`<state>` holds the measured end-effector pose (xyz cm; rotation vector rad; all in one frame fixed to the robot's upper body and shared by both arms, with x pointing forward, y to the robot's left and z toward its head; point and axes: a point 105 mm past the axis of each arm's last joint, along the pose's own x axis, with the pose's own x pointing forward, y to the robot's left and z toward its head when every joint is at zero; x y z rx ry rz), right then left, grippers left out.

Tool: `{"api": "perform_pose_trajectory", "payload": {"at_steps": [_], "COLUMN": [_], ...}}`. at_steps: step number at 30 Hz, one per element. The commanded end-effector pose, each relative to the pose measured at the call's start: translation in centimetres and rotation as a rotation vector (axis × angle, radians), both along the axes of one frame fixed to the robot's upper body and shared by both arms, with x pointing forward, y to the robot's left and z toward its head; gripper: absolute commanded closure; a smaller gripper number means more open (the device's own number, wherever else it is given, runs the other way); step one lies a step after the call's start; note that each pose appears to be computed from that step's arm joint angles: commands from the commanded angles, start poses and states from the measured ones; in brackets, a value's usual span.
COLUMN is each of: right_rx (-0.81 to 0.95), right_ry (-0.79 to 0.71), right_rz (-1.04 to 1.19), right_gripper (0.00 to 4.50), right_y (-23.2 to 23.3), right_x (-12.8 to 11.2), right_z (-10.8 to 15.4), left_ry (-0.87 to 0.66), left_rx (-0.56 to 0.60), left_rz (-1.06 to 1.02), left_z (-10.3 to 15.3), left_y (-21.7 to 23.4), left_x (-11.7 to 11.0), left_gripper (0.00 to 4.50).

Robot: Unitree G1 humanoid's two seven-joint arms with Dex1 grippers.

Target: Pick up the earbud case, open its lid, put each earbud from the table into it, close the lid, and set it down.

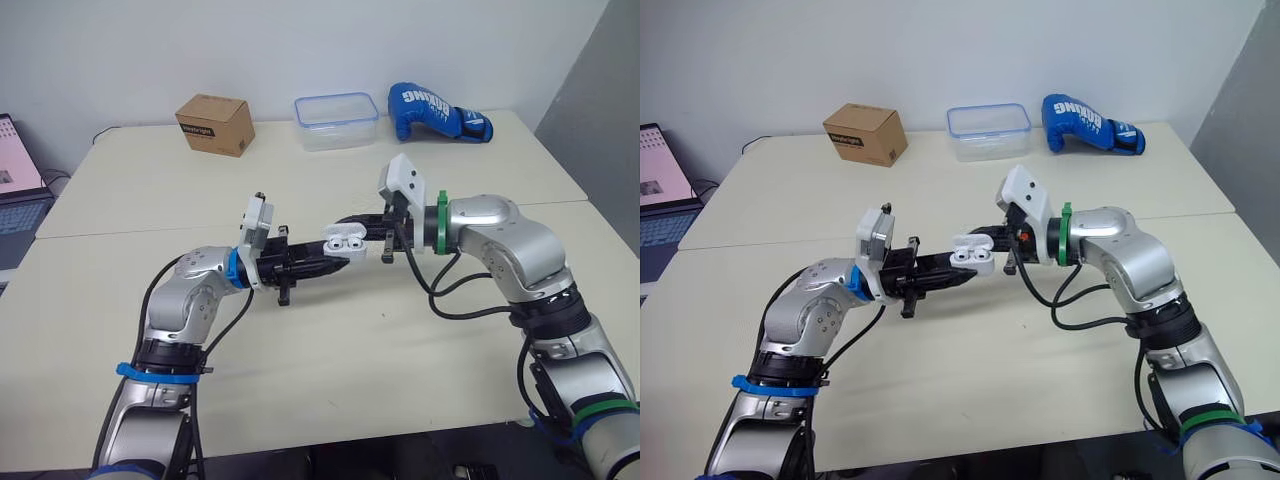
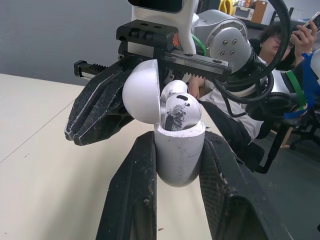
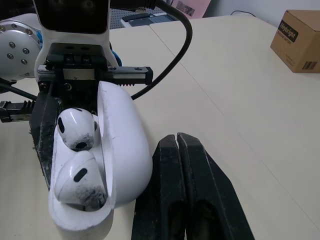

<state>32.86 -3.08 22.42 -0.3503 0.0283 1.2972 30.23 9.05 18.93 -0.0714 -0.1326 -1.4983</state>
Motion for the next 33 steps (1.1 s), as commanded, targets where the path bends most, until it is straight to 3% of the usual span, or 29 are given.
{"api": "perform_pose_trajectory", "payload": {"at_steps": [1, 19, 24, 33], "right_rx": [0.046, 0.032, 0.012, -0.082], "right_ry": [-0.099, -0.113, -0.111, -0.019], "right_rz": [0.056, 0.052, -0.041, -0.095], "right_gripper": [4.45, 4.45, 4.45, 4.45], "right_y": [0.4, -0.3, -3.4, -8.5], "right_x": [-1.2, -2.2, -1.0, -1.8], "right_z": [2.7, 2.4, 3.0, 0.0], "left_ry": [-0.033, -0.009, 0.144, 0.383], "left_rx": [-0.008, -0.022, 0.075, 0.178], "left_rz": [0.000, 0.041, 0.128, 0.242], "left_z": [0.7, 0.9, -0.6, -2.5], "left_y": [0.0, 0.3, 0.5, 0.4], "left_x": [-0.3, 0.4, 1.5, 3.2], "left_gripper": [3.73, 3.73, 3.73, 3.73]}}
